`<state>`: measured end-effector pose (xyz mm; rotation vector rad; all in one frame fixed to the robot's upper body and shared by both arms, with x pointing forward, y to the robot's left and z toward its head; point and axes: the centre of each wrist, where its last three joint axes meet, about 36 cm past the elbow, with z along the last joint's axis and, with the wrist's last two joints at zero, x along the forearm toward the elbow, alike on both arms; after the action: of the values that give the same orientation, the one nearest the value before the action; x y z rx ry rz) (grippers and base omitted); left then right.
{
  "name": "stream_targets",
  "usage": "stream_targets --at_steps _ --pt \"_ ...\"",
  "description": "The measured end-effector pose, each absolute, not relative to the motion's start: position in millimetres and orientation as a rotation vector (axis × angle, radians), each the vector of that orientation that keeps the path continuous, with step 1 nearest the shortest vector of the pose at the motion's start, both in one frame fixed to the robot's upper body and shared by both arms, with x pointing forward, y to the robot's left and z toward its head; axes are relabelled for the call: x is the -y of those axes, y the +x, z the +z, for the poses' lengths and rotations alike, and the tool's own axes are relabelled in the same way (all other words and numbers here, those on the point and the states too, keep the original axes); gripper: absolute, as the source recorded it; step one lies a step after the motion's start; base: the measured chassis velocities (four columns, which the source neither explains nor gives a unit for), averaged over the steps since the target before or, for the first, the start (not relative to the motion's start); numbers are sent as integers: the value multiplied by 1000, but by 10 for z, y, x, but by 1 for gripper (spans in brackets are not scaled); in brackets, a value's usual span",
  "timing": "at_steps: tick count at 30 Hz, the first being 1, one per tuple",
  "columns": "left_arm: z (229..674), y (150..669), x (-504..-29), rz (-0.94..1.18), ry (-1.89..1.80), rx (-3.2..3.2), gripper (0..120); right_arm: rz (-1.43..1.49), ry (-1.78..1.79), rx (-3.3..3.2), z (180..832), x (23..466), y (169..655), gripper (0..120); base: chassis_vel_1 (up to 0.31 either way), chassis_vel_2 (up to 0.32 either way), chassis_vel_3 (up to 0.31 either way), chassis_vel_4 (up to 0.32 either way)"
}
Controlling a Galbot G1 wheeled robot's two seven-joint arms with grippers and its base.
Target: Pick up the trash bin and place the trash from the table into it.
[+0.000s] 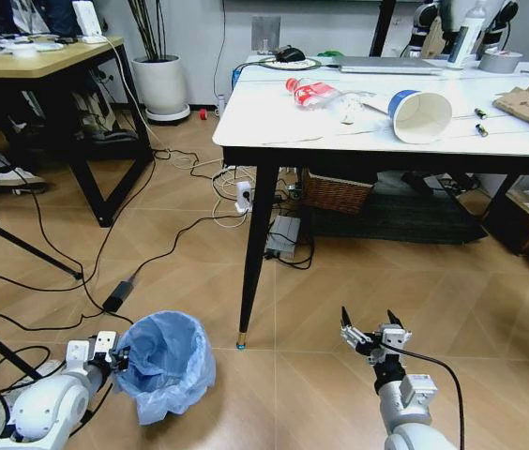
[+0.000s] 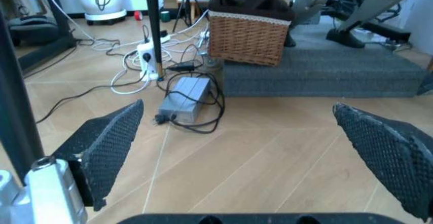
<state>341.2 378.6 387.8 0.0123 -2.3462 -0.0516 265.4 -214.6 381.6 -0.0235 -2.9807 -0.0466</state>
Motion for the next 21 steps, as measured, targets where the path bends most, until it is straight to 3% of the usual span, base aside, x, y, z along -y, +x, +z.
stream_targets --at_steps 10,21 --pt "4340 3265 -3516 -10 -48 2424 0 -8 -64 2988 3999 2240 2589 100 0 0 0 0" --pt "5181 2974 -2821 58 -144 2516 0 38 -104 3012 4190 2338 2529 100 0 0 0 0"
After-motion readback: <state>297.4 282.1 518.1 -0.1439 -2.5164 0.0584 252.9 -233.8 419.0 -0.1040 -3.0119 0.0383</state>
